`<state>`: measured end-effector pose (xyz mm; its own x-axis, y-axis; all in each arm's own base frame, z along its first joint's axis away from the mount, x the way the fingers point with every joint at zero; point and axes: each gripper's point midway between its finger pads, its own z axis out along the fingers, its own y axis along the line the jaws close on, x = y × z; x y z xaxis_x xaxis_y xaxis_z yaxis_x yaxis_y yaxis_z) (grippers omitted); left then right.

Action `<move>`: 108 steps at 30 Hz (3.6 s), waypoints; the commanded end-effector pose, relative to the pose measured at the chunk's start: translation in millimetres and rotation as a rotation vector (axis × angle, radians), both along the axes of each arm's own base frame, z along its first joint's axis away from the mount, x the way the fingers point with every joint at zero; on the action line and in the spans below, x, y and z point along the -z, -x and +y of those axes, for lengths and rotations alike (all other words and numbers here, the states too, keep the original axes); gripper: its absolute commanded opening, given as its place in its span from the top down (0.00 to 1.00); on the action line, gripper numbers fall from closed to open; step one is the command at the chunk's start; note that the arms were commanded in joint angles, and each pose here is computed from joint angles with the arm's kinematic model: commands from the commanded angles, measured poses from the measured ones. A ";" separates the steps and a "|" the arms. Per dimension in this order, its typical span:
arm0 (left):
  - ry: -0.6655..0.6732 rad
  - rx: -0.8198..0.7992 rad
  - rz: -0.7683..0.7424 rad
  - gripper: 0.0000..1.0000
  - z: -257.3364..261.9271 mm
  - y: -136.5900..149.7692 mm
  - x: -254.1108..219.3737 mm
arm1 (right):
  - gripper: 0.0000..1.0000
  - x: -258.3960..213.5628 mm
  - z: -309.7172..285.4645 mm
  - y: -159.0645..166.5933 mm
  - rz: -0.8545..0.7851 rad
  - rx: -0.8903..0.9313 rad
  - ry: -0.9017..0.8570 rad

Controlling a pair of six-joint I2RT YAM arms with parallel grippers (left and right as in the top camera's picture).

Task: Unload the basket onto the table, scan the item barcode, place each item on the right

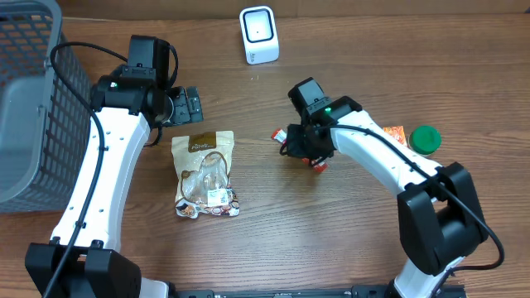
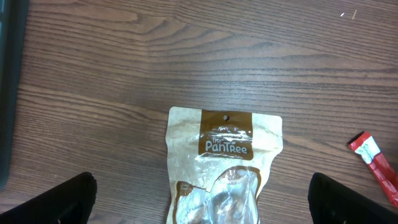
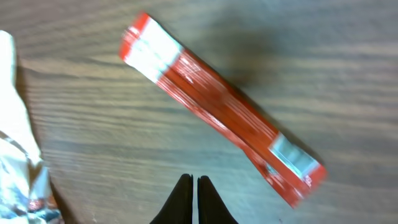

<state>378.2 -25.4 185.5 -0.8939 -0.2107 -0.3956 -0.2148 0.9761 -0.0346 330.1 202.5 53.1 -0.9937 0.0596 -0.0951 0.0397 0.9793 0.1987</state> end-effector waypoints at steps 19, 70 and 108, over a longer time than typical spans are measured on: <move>0.012 -0.004 -0.013 0.00 -4.0 -3.7 -4.0 | 0.94 35.4 -66.6 -28.5 -0.180 0.145 0.198; 0.012 -0.004 -0.013 0.00 -4.0 -3.7 -4.0 | 0.83 19.5 -6.2 -79.7 -0.451 0.058 -0.132; 0.012 -0.004 -0.013 0.00 -4.0 -3.7 -4.0 | 0.58 22.9 73.1 8.2 -0.239 -0.007 -0.137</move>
